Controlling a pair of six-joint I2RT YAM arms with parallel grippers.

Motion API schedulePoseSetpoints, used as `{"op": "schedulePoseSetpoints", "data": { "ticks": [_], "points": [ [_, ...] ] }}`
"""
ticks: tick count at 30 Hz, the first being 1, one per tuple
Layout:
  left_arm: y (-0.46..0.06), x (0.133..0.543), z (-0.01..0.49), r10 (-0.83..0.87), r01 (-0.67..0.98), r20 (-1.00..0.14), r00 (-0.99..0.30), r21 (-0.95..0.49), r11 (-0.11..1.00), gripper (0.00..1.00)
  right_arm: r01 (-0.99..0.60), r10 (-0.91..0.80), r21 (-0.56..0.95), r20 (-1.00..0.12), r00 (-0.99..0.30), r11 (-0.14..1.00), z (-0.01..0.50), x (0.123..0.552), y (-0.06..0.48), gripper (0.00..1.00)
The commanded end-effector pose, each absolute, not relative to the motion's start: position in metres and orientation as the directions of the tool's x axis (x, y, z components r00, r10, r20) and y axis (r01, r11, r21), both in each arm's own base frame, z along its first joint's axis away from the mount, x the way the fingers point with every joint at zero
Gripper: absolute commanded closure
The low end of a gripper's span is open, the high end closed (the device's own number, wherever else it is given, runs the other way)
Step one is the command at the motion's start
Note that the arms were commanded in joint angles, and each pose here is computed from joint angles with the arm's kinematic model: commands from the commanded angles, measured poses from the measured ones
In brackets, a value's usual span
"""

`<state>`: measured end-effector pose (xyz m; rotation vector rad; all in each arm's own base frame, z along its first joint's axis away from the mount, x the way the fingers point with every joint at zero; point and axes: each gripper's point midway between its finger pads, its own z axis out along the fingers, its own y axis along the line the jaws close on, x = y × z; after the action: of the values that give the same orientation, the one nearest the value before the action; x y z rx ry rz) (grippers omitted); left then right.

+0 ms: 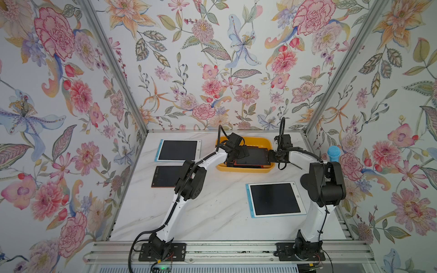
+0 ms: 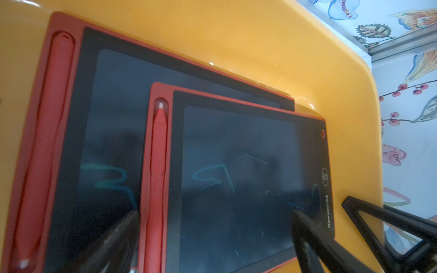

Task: Take out the writing tablet from the storage box
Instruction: Pick up the writing tablet from the storage box.

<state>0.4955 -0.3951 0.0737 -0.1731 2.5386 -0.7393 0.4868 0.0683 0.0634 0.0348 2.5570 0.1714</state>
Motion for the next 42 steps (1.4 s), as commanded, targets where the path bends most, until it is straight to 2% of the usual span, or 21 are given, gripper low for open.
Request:
{"op": "schedulePoseSetpoints", "data": {
  "ticks": [1,6,26,42],
  "points": [
    [-0.462,0.457,0.162,-0.217,0.183,-0.417,-0.883,-0.730,0.659,0.00,-0.095,0.029,0.204,-0.532,-0.846,0.974,0.065,0.477,0.102,1.00],
    [-0.466,0.451,0.179,-0.233,0.188,-0.398,-0.887,-0.774,0.604,0.00,-0.094,0.030,0.206,-0.527,-0.849,0.974,0.063,0.476,0.103,1.00],
    [-0.468,0.448,0.183,-0.239,0.187,-0.382,-0.893,-0.797,0.575,0.00,-0.085,0.036,0.206,-0.523,-0.852,0.975,0.061,0.475,0.101,1.00],
    [-0.418,0.467,0.171,-0.262,0.148,-0.413,-0.872,-0.733,0.664,0.00,-0.071,0.051,0.206,-0.532,-0.845,0.976,0.066,0.475,0.093,1.00]
  ]
}}
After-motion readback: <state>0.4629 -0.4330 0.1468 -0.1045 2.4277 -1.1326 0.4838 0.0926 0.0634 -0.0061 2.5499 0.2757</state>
